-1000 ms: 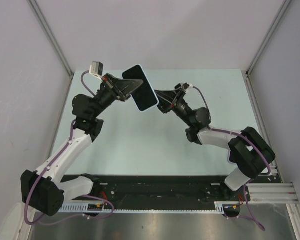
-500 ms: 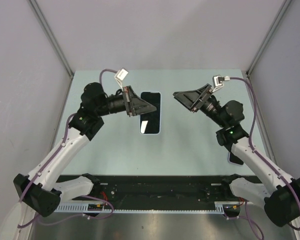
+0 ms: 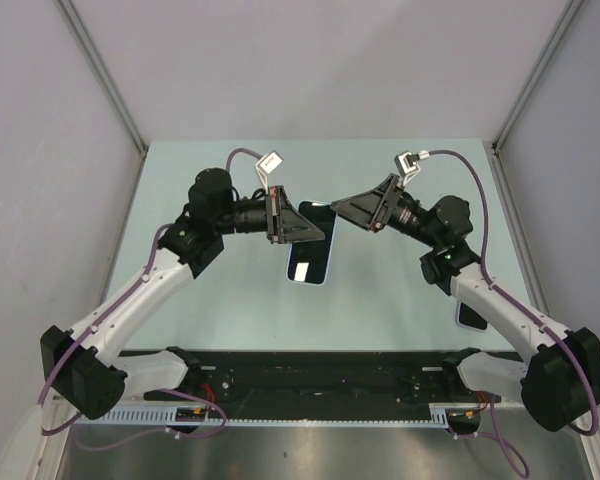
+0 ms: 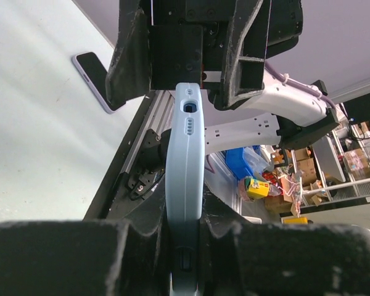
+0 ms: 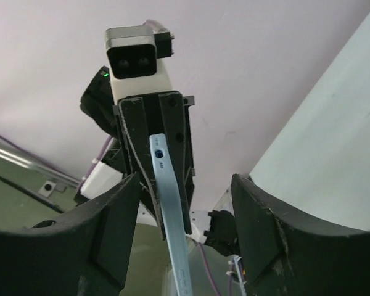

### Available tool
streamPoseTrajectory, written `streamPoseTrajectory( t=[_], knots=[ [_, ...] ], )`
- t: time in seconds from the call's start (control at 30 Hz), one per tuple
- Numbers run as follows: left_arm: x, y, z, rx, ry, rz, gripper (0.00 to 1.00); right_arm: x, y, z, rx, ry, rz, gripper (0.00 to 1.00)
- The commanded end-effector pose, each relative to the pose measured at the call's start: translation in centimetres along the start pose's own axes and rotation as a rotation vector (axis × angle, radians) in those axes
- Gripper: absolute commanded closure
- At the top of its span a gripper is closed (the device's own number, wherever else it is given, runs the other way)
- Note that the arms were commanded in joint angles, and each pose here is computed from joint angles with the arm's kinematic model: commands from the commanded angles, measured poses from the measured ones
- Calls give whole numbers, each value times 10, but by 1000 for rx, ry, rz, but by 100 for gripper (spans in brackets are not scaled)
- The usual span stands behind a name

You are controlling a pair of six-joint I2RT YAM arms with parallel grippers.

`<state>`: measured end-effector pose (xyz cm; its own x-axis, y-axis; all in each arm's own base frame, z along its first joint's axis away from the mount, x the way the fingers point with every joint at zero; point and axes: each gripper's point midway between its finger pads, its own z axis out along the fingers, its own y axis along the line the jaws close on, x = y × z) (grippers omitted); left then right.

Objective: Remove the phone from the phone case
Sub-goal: Remove the phone case from the phone.

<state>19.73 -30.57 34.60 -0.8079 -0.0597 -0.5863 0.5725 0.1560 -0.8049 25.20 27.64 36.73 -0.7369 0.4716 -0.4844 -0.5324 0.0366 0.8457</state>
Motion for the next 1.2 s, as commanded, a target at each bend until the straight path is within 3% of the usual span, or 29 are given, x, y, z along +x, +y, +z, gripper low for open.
streamPoseTrajectory(
  t=[0.0,0.2,0.37,0.6,0.63,0.7,0.77,0.8,0.87,0.97,1.17],
  knots=[
    [-8,-28,-6,94,-28,78,100,-4,41,7,-155,23,-8,38],
    [-6,-29,-8,97,-41,68,100,1,53,12,-254,57,62,64],
    [-9,-31,-10,95,-56,77,100,3,58,11,-287,52,99,100],
    [-19,-40,-15,128,-113,99,100,3,63,6,-354,11,215,100],
    [-23,-44,-16,140,-131,107,100,4,64,6,-361,12,222,89],
    [-25,-45,-17,143,-143,105,100,7,61,7,-357,11,230,81],
    [-29,-45,-18,144,-164,97,100,9,57,9,-342,6,234,87],
    [-29,-44,-18,140,-168,86,100,10,56,9,-340,5,233,96],
    [-32,-40,-20,131,-182,73,100,9,56,9,-338,5,227,97],
    [-32,-37,-24,127,-198,63,100,11,54,9,-327,9,220,83],
    [-35,-36,-28,123,-213,62,100,9,48,10,-302,0,221,79]
  ],
)
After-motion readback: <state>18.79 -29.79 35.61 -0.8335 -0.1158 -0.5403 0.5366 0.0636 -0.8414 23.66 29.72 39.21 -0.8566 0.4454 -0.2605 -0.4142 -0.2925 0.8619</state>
